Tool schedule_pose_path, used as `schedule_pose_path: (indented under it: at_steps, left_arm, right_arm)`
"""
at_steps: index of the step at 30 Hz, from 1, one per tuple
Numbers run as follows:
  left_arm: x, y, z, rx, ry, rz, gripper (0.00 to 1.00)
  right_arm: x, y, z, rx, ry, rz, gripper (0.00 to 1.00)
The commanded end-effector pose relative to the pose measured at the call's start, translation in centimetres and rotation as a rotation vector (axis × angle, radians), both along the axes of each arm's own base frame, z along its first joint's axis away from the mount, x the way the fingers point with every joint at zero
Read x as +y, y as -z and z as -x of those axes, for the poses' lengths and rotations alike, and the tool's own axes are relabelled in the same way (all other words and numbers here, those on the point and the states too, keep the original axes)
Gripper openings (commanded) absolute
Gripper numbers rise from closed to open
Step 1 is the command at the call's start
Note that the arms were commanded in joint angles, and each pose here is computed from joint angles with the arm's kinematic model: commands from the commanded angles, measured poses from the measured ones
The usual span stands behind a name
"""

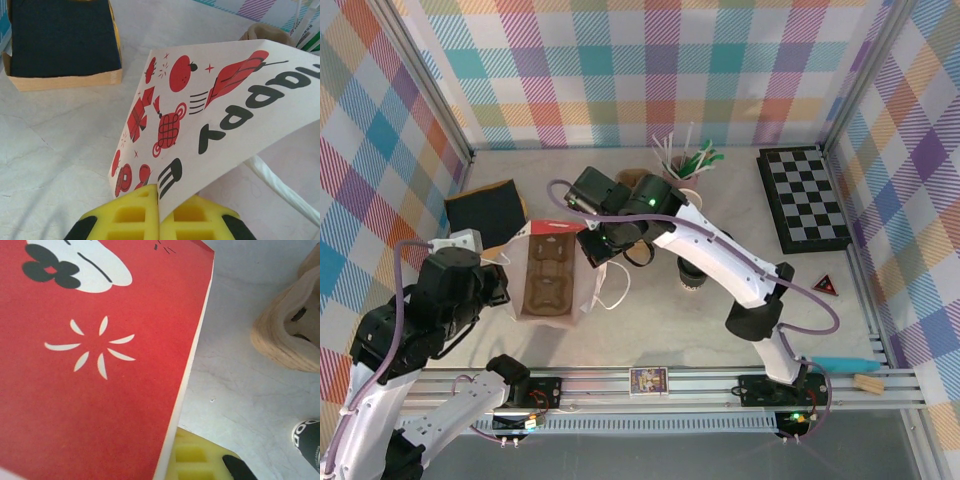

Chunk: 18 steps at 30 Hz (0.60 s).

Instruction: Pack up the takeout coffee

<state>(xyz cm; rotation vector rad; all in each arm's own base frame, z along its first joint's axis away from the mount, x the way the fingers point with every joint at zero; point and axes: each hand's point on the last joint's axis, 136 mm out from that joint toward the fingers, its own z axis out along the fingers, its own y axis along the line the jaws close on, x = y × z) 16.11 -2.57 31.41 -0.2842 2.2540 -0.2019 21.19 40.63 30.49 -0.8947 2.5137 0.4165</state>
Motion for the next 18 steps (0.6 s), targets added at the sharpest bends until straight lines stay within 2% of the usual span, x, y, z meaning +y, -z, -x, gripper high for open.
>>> schedule_pose_path:
  at_steps: [1,7,13,15,18]
  left_arm:
    - [0.3,-1.0,-0.6,-0.074,-0.034,0.027,0.0]
    - [-1.5,-1.7,-2.1,-0.078,0.025,0.033,0.0]
    - [-2.0,-4.5,-3.2,-0.152,0.061,0.01,0.0]
    - [-2.3,-3.4,-3.4,-0.134,0.077,-0.004,0.0]
    - [-2.7,0.5,-3.1,-0.059,0.094,-0.011,0.0]
  right_arm:
    - [-2.9,1.0,0.3,-0.029,0.054,0.151,0.0]
    - [-0.4,0.1,1.4,0.007,0.037,0.031,0.05]
    - [1.4,-3.9,1.6,-0.098,0.006,-0.119,0.0]
    - [1.5,-3.0,1.4,-0.115,0.008,-0.1,0.0]
    - [1.4,-0.3,1.2,-0.054,-0.001,-0.036,0.0]
